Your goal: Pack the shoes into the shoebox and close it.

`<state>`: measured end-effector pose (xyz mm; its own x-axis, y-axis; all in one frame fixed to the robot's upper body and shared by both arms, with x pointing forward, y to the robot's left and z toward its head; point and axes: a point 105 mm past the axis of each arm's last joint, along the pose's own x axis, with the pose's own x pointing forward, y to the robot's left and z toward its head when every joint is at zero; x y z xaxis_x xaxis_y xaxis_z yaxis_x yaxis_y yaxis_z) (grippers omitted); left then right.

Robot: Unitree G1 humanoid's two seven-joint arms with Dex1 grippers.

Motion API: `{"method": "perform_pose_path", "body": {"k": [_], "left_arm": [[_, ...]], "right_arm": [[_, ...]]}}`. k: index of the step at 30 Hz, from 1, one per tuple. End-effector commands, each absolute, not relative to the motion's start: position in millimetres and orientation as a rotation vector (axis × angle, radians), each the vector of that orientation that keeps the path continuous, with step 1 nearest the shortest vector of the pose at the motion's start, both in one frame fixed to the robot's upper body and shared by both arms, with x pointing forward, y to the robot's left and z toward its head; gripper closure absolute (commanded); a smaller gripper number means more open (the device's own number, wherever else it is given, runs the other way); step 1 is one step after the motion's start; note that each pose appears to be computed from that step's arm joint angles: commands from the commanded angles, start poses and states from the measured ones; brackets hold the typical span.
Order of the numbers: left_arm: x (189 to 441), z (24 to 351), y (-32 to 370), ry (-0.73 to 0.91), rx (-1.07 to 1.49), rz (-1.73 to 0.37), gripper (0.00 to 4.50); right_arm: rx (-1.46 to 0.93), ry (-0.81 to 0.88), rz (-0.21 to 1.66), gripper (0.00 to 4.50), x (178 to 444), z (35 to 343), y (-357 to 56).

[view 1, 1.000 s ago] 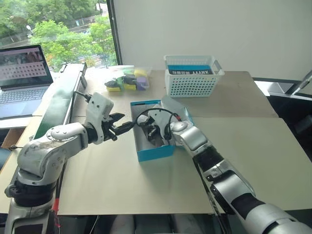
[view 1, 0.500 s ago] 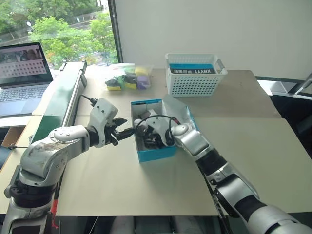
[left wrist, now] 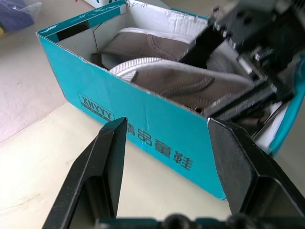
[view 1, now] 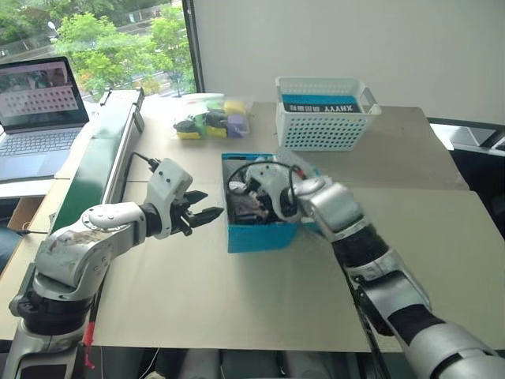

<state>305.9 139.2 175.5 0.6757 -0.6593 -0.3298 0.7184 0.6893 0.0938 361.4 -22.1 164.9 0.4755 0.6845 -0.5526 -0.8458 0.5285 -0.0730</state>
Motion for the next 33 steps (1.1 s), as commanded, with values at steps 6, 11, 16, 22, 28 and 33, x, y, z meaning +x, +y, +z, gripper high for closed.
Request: {"method": "perform_pose_path", "body": {"k": [6,11,16,22,28,33], "left_arm": [[309,185,132,0.228,0.249,-0.81,1.64],[311,185,130,0.227,0.255,-0.819,1.64],[311,185,131,0.228,0.26,-0.819,1.64],[310,185,133,0.232,0.266,-0.813,1.64],[308,183,132,0.246,0.274,-0.839,1.64],[305,182,126,0.256,0.296,-0.913,1.64]], "right_arm": [[-0.38,0.386,0.926,0.04,361,213,-43],[-0.391,0.418,0.91,0.04,360,199,-47],[-0.377,0.466,0.903,0.04,358,171,-43],[-0.307,0.494,0.885,0.04,356,151,-38],[-0.305,0.416,0.957,1.12,345,207,-62],[-0.351,0.273,1.022,2.81,328,284,-73]]}}
